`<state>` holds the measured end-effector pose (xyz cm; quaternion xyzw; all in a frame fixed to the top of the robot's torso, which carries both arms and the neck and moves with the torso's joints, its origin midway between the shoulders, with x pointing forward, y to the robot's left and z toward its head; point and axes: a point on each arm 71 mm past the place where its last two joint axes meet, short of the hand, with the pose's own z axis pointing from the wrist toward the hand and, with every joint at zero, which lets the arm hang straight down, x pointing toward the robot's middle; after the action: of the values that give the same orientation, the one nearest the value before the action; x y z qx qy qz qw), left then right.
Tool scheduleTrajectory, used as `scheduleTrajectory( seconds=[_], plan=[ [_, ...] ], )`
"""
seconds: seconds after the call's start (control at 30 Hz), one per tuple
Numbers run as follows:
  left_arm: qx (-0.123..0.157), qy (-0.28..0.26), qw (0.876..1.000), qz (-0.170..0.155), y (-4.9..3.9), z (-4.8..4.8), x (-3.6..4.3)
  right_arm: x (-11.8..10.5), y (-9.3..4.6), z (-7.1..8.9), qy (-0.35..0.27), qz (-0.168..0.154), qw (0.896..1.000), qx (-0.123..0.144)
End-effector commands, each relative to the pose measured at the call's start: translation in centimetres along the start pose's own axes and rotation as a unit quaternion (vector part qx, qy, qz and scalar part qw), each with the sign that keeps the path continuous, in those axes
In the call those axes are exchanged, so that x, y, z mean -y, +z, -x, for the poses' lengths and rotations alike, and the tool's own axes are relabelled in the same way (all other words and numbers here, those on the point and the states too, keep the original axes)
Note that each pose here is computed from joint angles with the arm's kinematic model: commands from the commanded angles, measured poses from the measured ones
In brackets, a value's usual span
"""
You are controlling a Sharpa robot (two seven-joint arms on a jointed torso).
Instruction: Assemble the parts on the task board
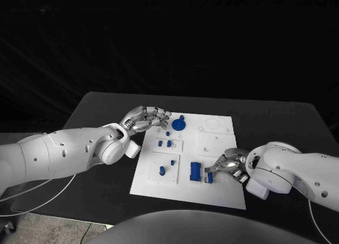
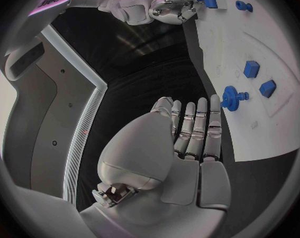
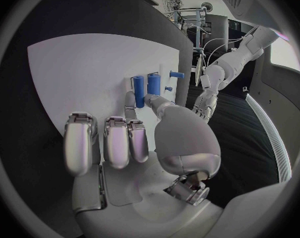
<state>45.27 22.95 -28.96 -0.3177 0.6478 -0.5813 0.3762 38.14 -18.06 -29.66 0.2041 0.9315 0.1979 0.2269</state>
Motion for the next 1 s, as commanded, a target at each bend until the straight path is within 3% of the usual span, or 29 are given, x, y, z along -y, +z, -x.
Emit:
scheduleTrajectory(
  seconds=[0.03,0.6,1.0],
  plan=[
    [-0.01,-0.008,1.0,-0.002,0.07,-0.3,0.03,0.03,0.06,-0.08,-0.015,-0.002,1.0,-0.001],
    [-0.012,-0.009,1.0,0.0,0.08,-0.33,-0.01,0.09,0.1,-0.07,-0.025,-0.004,1.0,0.003],
    [-0.012,-0.01,1.0,0.001,-0.01,-0.25,-0.01,0.18,-0.71,0.15,-0.03,0.015,0.999,0.035]
  ],
)
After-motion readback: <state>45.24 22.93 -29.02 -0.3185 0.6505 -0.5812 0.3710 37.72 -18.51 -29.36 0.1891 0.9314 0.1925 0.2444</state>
